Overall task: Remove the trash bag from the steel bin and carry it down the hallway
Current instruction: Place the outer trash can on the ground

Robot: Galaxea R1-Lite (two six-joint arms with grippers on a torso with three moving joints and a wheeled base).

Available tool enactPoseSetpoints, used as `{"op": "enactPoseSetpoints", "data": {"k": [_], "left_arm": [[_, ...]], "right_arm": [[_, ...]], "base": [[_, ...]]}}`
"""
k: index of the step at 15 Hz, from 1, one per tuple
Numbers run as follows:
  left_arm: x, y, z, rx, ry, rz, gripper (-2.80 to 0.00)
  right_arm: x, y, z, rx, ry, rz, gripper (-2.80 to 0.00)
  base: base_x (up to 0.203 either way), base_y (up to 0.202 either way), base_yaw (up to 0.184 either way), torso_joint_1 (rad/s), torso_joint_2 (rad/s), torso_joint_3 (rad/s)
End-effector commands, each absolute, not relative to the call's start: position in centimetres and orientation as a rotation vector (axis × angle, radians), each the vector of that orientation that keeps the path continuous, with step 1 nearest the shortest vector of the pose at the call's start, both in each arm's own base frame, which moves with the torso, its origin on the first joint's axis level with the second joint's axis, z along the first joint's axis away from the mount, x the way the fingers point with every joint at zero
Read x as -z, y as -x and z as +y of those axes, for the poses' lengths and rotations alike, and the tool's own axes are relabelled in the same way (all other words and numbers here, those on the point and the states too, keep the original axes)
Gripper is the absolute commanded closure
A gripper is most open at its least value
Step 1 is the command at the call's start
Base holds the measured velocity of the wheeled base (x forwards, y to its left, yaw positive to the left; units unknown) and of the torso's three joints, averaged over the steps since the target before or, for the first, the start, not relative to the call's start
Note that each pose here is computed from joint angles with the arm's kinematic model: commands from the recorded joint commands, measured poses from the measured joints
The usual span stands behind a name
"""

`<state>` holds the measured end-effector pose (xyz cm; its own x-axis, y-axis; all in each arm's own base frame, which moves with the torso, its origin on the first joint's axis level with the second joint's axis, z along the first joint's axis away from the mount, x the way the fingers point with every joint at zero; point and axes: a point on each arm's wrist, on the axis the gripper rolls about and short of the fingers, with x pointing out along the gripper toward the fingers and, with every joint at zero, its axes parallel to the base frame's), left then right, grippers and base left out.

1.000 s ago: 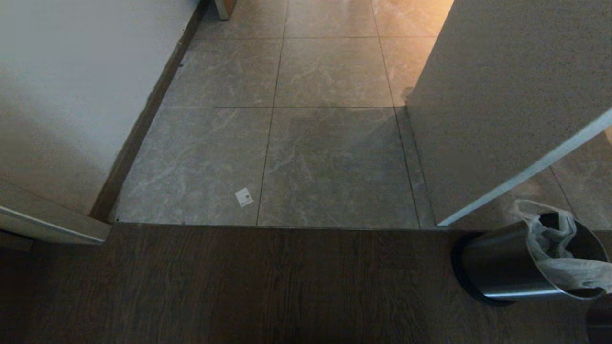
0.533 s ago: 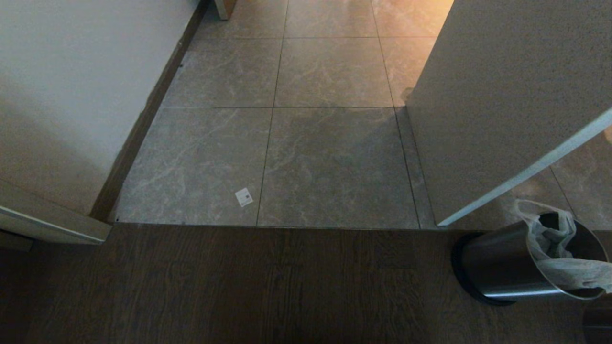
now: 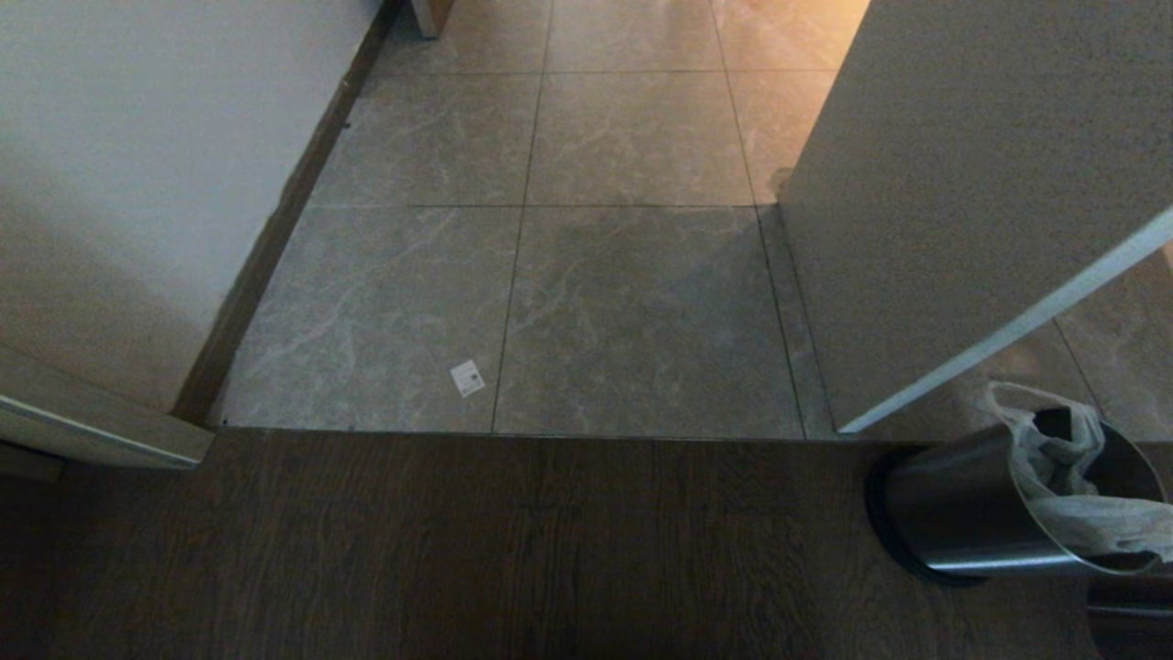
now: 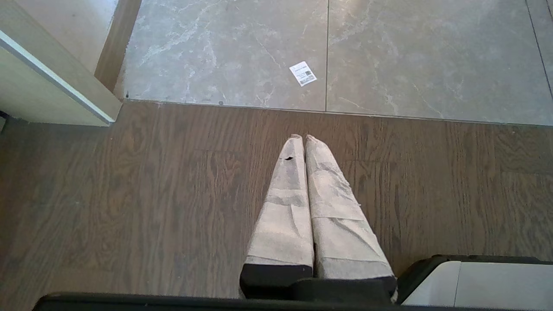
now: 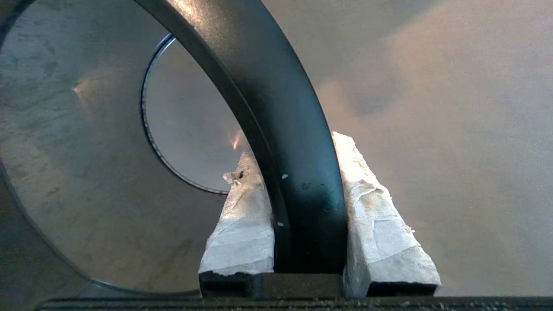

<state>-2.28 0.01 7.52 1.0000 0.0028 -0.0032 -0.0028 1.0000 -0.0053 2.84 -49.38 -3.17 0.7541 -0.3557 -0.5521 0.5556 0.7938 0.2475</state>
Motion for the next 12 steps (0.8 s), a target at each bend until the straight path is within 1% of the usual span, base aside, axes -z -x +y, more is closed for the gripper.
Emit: {"op": "enactPoseSetpoints", "data": {"k": [1, 12], "left_arm": [[-7.5, 2.3, 0.0, -0.003, 0.006, 0.003, 0.0], [-7.5, 2.3, 0.0, -0.003, 0.006, 0.003, 0.0]], "right_arm": [[3.0, -2.8, -48.8, 0.494, -0.462, 0.521, 0.0], [3.0, -4.0, -50.0, 0.48, -0.447, 0.524, 0.0]], "base": [[0.0, 0.0, 0.0, 0.0, 0.0, 0.0], [0.0, 0.0, 0.0, 0.0, 0.0, 0.0]]}}
